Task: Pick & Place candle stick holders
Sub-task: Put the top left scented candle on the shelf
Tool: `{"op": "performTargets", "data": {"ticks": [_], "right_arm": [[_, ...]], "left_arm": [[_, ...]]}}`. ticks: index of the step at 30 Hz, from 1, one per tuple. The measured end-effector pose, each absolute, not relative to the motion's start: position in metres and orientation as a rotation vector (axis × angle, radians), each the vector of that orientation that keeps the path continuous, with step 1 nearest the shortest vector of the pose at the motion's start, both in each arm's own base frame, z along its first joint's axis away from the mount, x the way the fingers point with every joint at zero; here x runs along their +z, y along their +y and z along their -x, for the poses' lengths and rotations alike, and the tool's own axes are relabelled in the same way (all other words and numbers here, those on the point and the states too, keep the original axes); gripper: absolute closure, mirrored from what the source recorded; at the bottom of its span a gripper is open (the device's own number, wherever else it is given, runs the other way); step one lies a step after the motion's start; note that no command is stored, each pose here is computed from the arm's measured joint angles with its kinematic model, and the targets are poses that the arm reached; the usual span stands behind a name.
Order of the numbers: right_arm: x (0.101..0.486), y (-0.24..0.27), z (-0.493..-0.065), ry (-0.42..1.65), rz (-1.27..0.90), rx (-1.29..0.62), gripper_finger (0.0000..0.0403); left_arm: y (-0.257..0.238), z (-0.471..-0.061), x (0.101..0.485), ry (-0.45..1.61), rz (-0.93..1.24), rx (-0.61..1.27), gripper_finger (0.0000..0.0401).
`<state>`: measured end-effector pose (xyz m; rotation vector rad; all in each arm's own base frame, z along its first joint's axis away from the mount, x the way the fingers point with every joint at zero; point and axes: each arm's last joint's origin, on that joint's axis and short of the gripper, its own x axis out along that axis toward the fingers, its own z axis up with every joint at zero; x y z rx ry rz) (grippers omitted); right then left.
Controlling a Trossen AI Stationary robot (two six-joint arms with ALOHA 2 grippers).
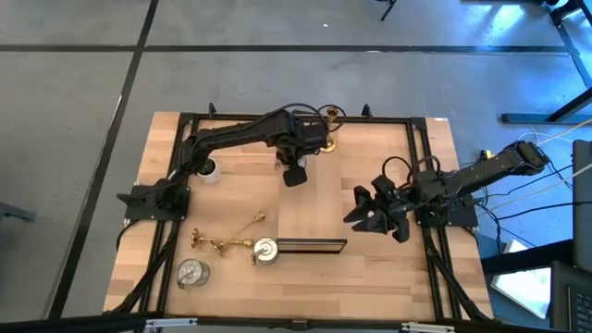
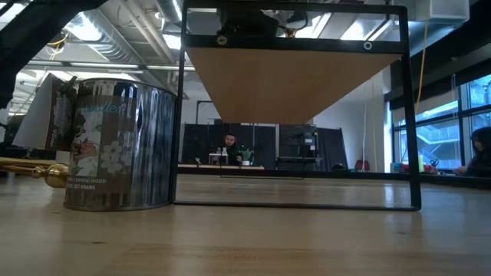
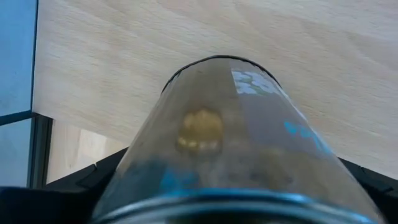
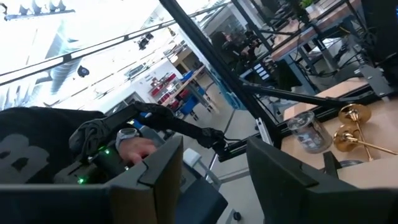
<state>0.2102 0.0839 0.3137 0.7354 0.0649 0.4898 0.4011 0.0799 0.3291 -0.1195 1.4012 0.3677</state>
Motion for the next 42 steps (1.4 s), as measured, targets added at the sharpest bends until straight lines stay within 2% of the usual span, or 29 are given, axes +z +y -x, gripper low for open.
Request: {"op": "performTargets", "data": {"ticks": [3,25,35,42], "right_arm": [[0.314,0.083,-0.211,0.066,-0.733,0.488,0.0221],[0.313,0.083,-0.210,0.076,-0.729,0.512,0.0222],[0.313,0.083,-0.210,0.076,-0.728,0.513,0.0222],[0.313,0.084,-0.210,0.085,-0.723,0.521,0.0222]], "left_arm": [[0.080,-0.401,0.329,1.400,0.118,0.367,0.0015],[0.082,-0.401,0.331,1.380,0.025,0.467,0.0023],[0.085,-0.407,0.332,1.341,-0.067,0.385,0.0023],[0.097,-0.405,0.332,1.342,-0.058,0.391,0.0022]]}}
